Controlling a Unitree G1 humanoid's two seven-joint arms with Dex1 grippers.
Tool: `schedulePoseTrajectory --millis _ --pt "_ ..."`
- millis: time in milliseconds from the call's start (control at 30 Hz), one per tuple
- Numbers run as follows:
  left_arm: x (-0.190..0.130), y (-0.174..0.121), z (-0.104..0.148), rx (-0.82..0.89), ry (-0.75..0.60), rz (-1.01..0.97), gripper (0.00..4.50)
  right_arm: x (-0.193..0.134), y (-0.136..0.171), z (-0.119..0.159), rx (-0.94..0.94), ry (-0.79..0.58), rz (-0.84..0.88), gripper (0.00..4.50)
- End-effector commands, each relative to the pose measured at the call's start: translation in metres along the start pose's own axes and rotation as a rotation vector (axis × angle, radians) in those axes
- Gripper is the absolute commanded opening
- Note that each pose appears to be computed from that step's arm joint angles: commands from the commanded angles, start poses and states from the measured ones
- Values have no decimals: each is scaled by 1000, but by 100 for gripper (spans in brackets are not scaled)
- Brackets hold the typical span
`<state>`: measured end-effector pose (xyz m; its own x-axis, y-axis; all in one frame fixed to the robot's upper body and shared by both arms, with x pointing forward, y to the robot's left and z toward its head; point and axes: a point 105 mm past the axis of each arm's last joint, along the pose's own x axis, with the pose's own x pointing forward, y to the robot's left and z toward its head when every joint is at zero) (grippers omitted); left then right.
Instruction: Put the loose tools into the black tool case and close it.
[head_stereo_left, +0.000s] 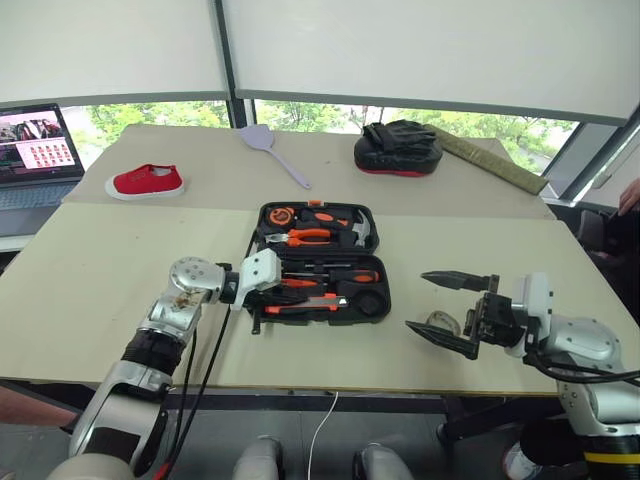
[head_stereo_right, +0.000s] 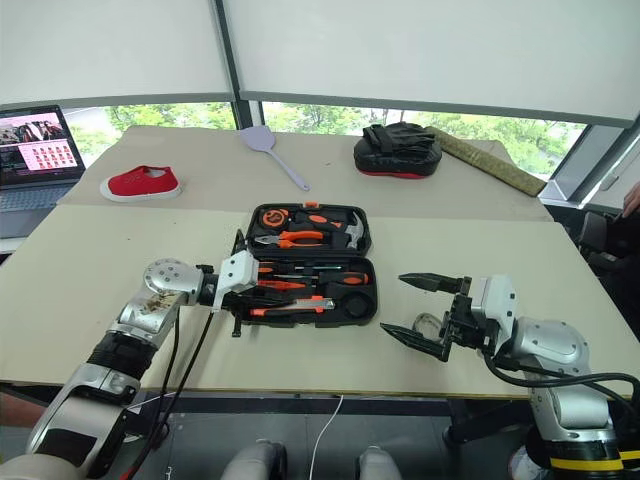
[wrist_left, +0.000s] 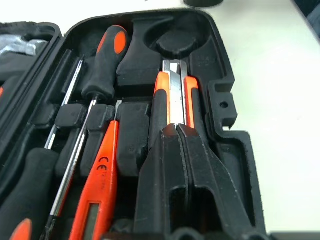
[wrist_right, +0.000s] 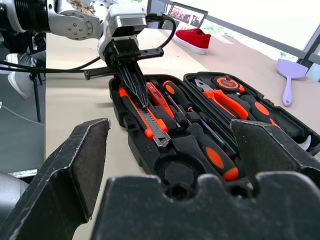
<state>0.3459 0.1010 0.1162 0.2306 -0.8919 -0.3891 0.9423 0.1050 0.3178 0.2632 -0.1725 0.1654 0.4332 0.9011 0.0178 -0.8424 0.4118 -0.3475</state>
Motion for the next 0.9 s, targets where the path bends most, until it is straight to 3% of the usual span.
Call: schedulePoseTrajectory --millis 33,367,500,767,900 --pt "11 -12 -28 -118 88 3 6 -2 -1 8 -37 -28 -24 450" --pt "16 -37 -63 -306 224 -32 6 -1 1 5 -12 -33 -37 450" --pt "19 -33 -50 -267 140 -25 6 0 2 5 -4 -35 -37 450" --pt "7 -6 9 -140 -228 85 6 -2 2 5 8 -34 -42 450" --pt "9 -3 -8 -131 -120 111 6 -2 2 5 12 -34 -42 450"
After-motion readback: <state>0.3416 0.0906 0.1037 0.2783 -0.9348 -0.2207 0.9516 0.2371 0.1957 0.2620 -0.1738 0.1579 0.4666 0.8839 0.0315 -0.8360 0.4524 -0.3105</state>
